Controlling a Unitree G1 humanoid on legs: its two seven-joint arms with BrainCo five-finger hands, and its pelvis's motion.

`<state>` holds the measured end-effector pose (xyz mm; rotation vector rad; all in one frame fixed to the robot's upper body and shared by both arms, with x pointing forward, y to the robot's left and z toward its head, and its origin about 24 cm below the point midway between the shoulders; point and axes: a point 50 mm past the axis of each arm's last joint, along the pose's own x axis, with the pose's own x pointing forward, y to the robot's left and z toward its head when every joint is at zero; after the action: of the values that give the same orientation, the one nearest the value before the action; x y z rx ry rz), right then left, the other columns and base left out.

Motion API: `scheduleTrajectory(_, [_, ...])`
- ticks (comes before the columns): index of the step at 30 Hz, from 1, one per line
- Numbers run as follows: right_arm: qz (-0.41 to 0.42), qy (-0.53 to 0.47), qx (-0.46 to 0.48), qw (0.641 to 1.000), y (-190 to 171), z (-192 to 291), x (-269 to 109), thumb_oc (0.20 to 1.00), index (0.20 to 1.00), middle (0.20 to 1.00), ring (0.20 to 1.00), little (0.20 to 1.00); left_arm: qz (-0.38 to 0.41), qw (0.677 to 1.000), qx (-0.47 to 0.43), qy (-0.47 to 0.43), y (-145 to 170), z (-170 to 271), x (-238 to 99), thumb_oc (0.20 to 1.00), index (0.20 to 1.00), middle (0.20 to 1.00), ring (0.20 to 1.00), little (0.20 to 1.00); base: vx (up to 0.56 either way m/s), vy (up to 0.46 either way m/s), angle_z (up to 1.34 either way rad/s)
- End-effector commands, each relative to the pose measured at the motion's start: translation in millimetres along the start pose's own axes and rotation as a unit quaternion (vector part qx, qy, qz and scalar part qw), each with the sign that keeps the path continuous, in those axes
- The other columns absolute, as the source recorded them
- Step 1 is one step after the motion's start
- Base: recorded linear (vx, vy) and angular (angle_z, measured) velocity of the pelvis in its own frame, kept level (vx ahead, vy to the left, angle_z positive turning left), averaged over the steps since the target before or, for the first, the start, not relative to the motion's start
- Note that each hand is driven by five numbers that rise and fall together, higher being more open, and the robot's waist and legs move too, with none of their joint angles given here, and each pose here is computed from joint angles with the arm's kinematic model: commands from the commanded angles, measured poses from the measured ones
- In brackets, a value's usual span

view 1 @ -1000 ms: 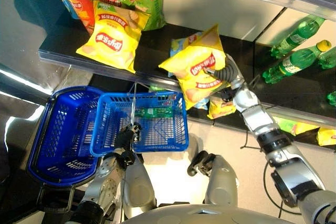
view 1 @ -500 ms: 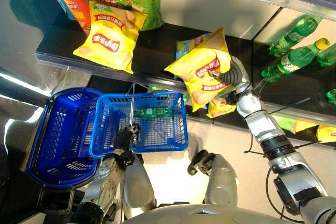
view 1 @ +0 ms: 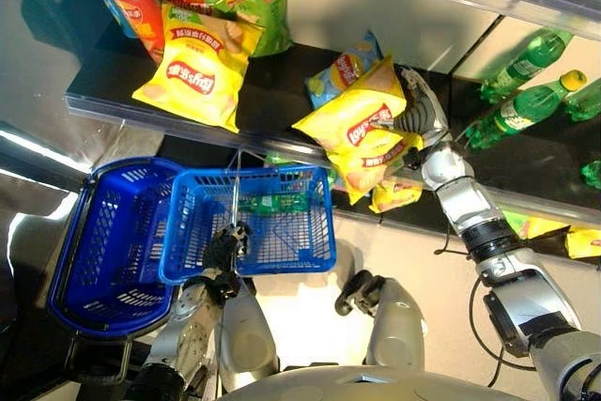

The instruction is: Pick up the snacks into the basket

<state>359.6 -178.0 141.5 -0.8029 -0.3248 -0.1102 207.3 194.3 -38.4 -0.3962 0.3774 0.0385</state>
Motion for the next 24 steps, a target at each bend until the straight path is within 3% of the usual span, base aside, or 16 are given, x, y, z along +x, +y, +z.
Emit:
scheduleTrajectory(1, [-0.077, -0.028, 0.001, 0.997, -36.8, 15.1, 24.4, 0.200, 0.200, 0.200, 0.200, 0.200, -0.087, 0.984, -0.023, -0.154, -32.1, 54.5, -2.8, 0.200, 0.200, 0.200, 0.200, 0.200, 0.00, 0.000, 0.00])
scheduleTrajectory(24, [-0.092, -0.032, -0.029, 0.995, -49.0, 17.1, 32.6, 0.200, 0.200, 0.200, 0.200, 0.200, -0.084, 0.984, -0.027, -0.154, -31.5, 53.6, -2.5, 0.200, 0.200, 0.200, 0.200, 0.200, 0.01, 0.001, 0.01])
